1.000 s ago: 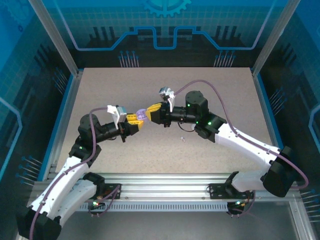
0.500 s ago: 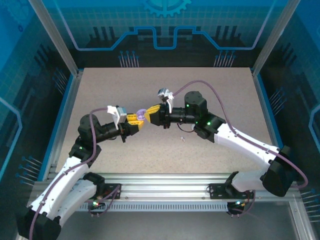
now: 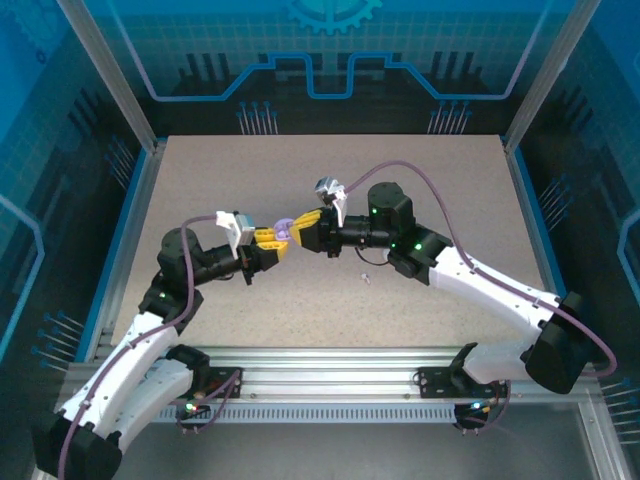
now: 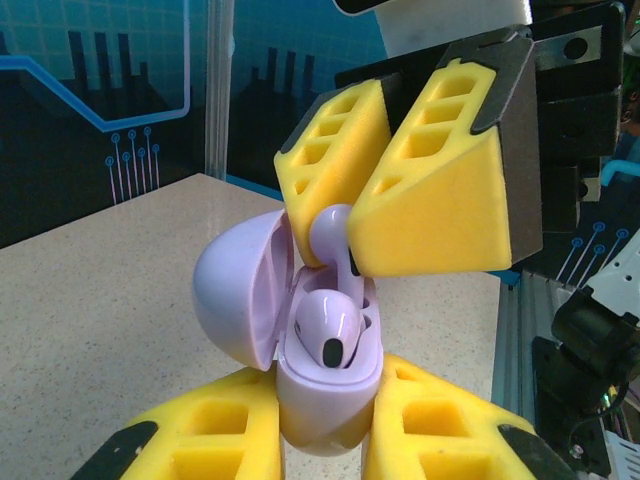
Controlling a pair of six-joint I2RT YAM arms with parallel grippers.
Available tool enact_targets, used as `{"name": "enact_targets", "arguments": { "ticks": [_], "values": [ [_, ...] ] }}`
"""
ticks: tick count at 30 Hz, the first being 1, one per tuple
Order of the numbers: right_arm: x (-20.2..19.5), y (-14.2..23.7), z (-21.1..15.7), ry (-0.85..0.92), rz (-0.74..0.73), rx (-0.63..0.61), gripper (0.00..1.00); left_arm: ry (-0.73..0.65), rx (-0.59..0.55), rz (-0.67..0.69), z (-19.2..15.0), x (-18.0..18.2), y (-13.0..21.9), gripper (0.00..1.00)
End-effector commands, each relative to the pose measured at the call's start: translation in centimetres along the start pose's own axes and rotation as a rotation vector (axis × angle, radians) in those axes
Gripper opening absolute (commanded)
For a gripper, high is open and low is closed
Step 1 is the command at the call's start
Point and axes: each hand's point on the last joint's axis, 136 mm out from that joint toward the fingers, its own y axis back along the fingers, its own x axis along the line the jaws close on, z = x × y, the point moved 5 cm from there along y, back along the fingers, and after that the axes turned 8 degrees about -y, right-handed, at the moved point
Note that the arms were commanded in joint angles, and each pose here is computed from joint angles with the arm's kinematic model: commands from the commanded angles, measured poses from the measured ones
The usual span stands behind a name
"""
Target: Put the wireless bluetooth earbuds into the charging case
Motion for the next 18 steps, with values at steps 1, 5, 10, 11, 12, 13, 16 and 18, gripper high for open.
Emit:
{"name": "enact_targets", "arguments": {
  "ticks": [1, 5, 10, 11, 12, 13, 16, 18],
  "values": [
    [-0.95, 0.41, -0.54, 0.003, -0.094, 0.037, 0.22, -0.103, -0.073, -0.028, 2.30, -0.78, 0.18, 0.07],
    [-0.78, 0.26, -0.84, 0.005, -0.084, 0.065, 0.23, -0.102, -0.070, -0.031, 2.28, -0.75, 0.07, 0.07],
    [-0.56, -0.04, -0.98, 0.001, -0.058, 0.079, 0.25, -0.101, -0.068, -0.035, 2.26, -0.81, -0.02, 0.07],
    [-0.53, -0.06, -0.95, 0.001, -0.056, 0.079, 0.26, -0.102, -0.067, -0.036, 2.26, -0.83, -0.03, 0.07],
    [-0.47, -0.07, -0.98, 0.002, -0.053, 0.080, 0.27, -0.102, -0.067, -0.036, 2.25, -0.84, -0.03, 0.07],
    [-0.48, -0.07, -0.96, 0.001, -0.053, 0.080, 0.28, -0.101, -0.066, -0.036, 2.25, -0.85, -0.01, 0.07],
    [-0.43, -0.06, -0.79, 0.002, -0.054, 0.074, 0.30, -0.102, -0.065, -0.035, 2.26, -0.87, -0.02, 0.07],
    [-0.35, -0.03, -0.66, 0.002, -0.051, 0.072, 0.30, -0.102, -0.064, -0.036, 2.21, -0.89, -0.01, 0.08]
  ]
}}
